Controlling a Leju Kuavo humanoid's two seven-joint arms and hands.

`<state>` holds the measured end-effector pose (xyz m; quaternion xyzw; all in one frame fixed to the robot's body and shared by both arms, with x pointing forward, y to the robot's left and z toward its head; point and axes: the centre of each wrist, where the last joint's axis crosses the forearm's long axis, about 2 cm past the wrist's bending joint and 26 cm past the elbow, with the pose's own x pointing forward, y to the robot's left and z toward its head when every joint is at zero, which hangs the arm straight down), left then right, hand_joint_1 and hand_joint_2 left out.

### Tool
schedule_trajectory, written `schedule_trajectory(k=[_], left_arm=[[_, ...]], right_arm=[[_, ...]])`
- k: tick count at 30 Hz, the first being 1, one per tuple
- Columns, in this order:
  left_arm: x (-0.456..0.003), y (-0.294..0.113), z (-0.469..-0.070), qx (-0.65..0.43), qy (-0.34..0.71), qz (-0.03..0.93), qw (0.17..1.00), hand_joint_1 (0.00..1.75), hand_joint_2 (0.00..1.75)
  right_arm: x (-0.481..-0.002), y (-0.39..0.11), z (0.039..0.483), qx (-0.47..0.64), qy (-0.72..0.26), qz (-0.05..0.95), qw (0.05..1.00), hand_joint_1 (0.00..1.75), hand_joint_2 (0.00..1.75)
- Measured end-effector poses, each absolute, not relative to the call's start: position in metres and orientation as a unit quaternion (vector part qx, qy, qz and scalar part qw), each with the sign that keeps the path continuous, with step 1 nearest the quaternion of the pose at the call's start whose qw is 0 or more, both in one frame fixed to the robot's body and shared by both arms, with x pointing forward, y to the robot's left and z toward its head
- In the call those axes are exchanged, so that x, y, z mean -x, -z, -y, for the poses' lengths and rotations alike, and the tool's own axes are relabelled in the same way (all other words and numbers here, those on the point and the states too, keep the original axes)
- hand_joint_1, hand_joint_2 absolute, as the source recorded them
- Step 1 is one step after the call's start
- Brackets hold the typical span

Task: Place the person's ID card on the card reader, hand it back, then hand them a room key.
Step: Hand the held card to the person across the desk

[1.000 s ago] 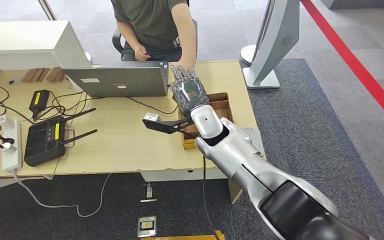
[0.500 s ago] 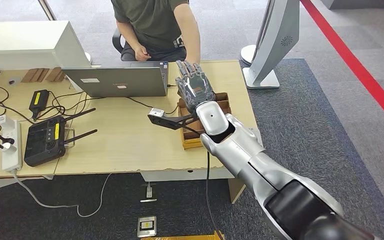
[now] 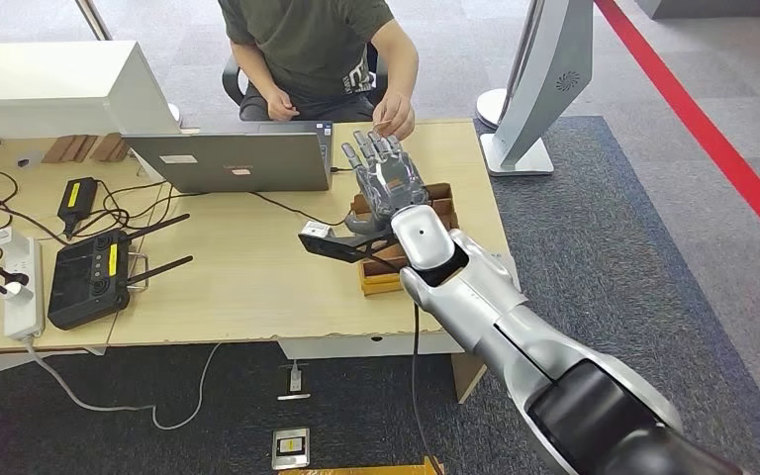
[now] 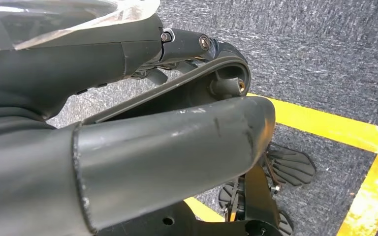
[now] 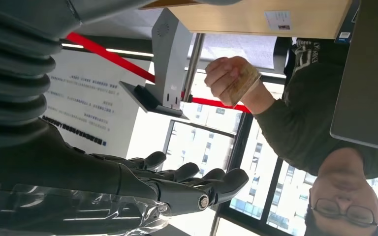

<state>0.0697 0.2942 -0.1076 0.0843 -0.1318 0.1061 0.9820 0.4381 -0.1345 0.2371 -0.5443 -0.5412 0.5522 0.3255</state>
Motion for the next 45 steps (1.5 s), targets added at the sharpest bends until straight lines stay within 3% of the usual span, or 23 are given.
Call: schedule_trajectory(k=[11,15,19,23,27,45], left_arm=[[-0.068,0.108,-0.296,-0.069,-0.096,0.138,0.983,0.00,0.00],[-0.068,0.108,-0.299,-0.053,-0.076,0.145,0.985,0.00,0.00],[-0.064,0.109,-0.303,-0.041,-0.050,0.147,0.987,0.00,0.00],[-0.062,0.109,-0.307,-0.038,-0.036,0.147,0.988,0.00,0.00],[-0.063,0.109,-0.309,-0.040,-0.042,0.150,0.987,0.00,0.00],[-0.065,0.108,-0.310,-0.049,-0.055,0.161,0.984,0.00,0.00]], right_arm=[[-0.450,-0.258,0.186,0.587,-0.517,0.511,0.357,0.00,0.00],[-0.453,-0.270,0.237,0.588,-0.457,0.506,0.435,0.00,0.00],[-0.445,-0.275,0.315,0.607,-0.401,0.457,0.511,0.00,0.00],[-0.415,-0.268,0.399,0.637,-0.363,0.401,0.549,0.00,0.00],[-0.380,-0.260,0.455,0.642,-0.336,0.381,0.574,0.00,0.00],[-0.227,-0.163,0.586,0.620,-0.209,0.380,0.654,0.00,0.00]])
